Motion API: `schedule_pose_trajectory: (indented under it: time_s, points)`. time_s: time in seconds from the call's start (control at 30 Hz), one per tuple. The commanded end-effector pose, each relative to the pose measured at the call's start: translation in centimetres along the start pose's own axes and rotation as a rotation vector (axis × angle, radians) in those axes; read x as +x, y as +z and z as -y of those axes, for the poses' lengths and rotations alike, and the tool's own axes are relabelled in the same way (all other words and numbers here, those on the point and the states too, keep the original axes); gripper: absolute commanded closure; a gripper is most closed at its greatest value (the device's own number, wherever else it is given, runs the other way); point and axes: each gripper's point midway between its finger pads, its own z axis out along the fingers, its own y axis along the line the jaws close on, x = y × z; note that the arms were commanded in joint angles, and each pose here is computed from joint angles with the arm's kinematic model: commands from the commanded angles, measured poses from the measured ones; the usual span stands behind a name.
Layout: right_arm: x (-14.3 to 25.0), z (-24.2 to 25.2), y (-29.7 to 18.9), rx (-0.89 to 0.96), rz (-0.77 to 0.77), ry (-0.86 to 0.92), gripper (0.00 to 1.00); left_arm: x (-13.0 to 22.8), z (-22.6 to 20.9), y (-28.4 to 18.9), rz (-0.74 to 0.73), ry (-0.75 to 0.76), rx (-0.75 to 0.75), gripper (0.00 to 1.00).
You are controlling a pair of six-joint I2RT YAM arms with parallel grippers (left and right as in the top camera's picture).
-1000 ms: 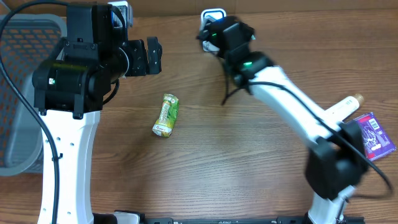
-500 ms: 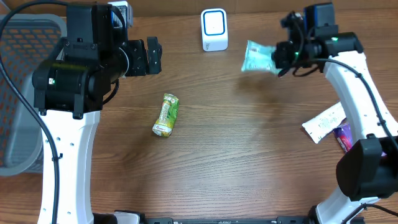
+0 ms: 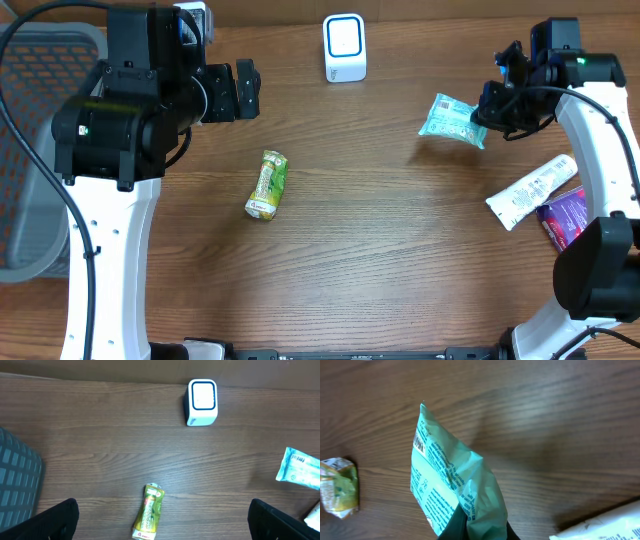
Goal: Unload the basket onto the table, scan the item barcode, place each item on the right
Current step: 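Carry the mint-green packet right and release it near the tube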
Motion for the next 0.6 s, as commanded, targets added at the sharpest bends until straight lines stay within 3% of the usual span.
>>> schedule_pose_trajectory:
  time_s: [0.0, 0.57]
  points:
    - [1.0, 1.0, 0.1, 0.021, -0.016, 0.029, 0.96, -0.1, -0.2, 0.1, 0.002, 0.005, -0.006, 0.0]
    - [3.2, 8.3, 4.8, 0.119, 0.006, 0.283, 0.96, -0.1, -0.2, 0.1, 0.002, 0.005, -0.006, 0.01]
